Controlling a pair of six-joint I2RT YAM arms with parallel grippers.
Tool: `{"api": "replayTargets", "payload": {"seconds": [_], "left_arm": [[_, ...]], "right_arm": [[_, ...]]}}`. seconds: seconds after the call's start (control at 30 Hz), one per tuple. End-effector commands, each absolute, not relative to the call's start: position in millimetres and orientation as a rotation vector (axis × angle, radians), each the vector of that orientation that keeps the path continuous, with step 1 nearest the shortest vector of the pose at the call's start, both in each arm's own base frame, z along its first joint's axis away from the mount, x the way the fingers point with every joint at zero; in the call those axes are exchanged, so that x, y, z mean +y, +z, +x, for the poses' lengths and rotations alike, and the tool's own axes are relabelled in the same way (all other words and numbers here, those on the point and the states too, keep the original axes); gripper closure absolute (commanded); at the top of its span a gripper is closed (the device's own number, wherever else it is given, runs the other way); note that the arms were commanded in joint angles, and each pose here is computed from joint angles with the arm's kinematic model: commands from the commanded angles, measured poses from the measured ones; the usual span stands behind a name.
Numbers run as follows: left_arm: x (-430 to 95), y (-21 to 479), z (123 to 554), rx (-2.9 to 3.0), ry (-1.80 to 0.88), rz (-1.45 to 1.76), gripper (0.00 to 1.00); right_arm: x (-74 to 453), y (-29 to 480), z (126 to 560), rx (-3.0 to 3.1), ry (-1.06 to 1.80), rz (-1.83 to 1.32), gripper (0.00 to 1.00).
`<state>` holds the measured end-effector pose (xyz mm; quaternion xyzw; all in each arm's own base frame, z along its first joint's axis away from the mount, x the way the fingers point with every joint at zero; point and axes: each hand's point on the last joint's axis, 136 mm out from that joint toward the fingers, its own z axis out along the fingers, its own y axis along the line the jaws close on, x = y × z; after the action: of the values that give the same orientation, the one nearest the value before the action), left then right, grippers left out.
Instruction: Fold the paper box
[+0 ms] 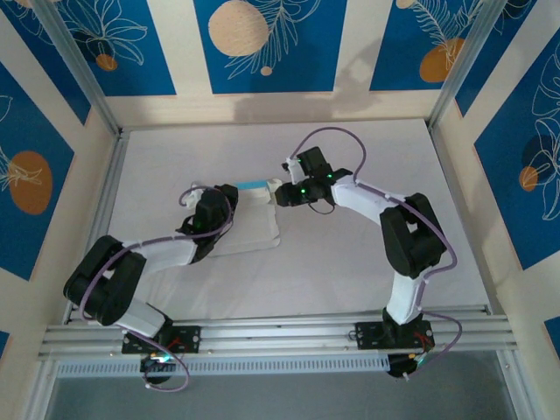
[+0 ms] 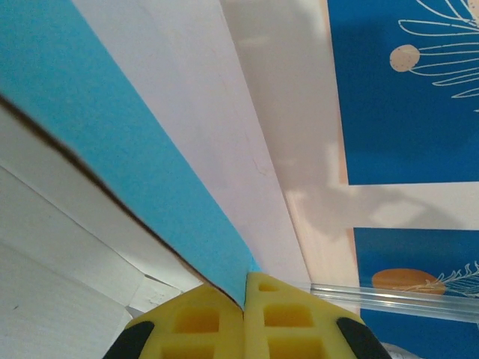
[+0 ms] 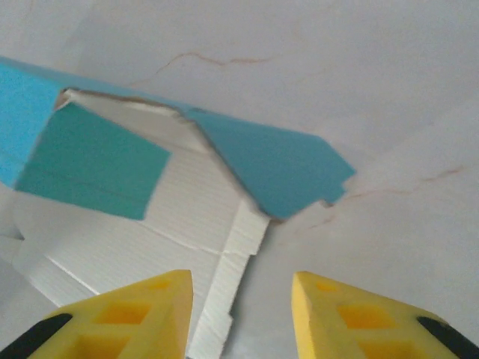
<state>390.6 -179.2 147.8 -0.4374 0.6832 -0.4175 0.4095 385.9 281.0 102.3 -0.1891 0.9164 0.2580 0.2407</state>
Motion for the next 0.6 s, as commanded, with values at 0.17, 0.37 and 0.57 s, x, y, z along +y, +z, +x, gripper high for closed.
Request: {"api": "replayTargets", "payload": {"seconds": [0.17, 0.37, 0.57], "left_arm": [[-172.8, 132.4, 389.5, 1.8, -0.971, -1.136, 0.99], [-172.4, 128.7, 391.1, 1.808, -0.97, -1.144, 0.99], [-175.3, 125.9, 394.0, 1.819, -0.984, -1.162, 1.0]], "right_arm": [[281.8, 109.7, 404.7, 2.355, 0.625, -0.766, 0.54], [294.7, 104.4, 407.9, 2.382, 0.726, -0.803, 0.58], [305.6, 104.0, 412.2, 2.413, 0.765, -0.773, 0.77]]}}
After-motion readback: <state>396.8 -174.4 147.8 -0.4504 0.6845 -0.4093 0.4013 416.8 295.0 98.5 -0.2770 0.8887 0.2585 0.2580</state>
